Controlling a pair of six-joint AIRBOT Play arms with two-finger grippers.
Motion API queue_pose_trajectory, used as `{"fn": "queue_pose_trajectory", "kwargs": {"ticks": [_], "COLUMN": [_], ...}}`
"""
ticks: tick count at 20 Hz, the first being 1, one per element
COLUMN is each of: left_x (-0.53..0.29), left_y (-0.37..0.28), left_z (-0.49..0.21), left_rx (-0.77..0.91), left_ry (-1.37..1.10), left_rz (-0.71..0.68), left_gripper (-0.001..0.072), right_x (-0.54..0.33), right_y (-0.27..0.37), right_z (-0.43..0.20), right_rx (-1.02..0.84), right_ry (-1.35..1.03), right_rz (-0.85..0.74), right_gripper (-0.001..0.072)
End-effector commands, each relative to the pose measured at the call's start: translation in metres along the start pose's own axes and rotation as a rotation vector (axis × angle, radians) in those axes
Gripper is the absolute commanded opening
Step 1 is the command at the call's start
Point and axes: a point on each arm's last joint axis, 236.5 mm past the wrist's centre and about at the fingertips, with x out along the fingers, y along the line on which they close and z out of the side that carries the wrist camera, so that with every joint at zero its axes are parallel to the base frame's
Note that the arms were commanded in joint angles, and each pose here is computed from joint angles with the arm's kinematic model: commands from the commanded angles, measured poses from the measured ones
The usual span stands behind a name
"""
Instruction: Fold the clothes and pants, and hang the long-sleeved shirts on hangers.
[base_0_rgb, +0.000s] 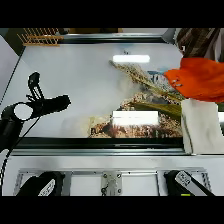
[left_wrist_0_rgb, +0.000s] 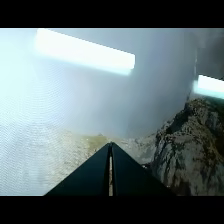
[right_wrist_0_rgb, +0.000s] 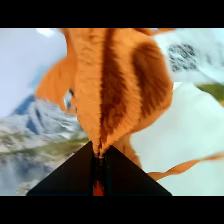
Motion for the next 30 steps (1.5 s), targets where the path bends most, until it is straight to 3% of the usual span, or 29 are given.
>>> {"fn": "queue_pose_trajectory", "kwargs": {"ticks": [1, 4, 11, 18, 19, 20, 21, 22, 26, 30], "left_x": [0.000, 0.000, 0.000, 0.000, 0.000, 0.000, 0.000, 0.000, 0.000, 0.000], "left_y": [0.000, 0.000, 0.000, 0.001, 0.001, 0.001, 0.001, 0.001, 0.001, 0.001], "left_z": [0.000, 0.000, -0.002, -0.008, -0.008, -0.008, -0.008, -0.008, -0.008, -0.008], "left_rx": [0.003, 0.003, 0.004, 0.004, 0.004, 0.004, 0.004, 0.004, 0.004, 0.004], "left_ry": [0.001, 0.001, 0.008, 0.034, 0.035, 0.035, 0.034, 0.034, 0.033, 0.033], "left_rz": [0.000, 0.000, 0.001, 0.005, 0.005, 0.005, 0.005, 0.005, 0.005, 0.005], "left_gripper": [0.0006, 0.0006, 0.0006, 0.0006, 0.0006, 0.0006, 0.0007, 0.0006, 0.0007, 0.0006], "right_x": [-0.032, -0.045, -0.070, -0.063, -0.061, -0.059, -0.057, -0.054, -0.041, -0.066], "right_y": [-0.042, -0.060, -0.155, -0.178, -0.177, -0.176, -0.172, -0.163, -0.050, 0.100], "right_z": [-0.029, -0.070, -0.143, -0.150, -0.146, -0.143, -0.140, -0.133, -0.110, -0.169], "right_rx": [0.038, 0.042, 0.017, -0.019, -0.024, -0.027, -0.028, -0.031, -0.221, -0.396], "right_ry": [0.078, 0.181, 0.361, 0.361, 0.346, 0.330, 0.317, 0.287, 0.128, 0.186], "right_rz": [-0.163, -0.240, -0.609, -0.670, -0.666, -0.658, -0.641, -0.605, -0.221, 0.290], "right_gripper": [0.0011, 0.0011, 0.0011, 0.0014, 0.0025, 0.0095, 0.0289, 0.0398, 0.0386, 0.0387]}}
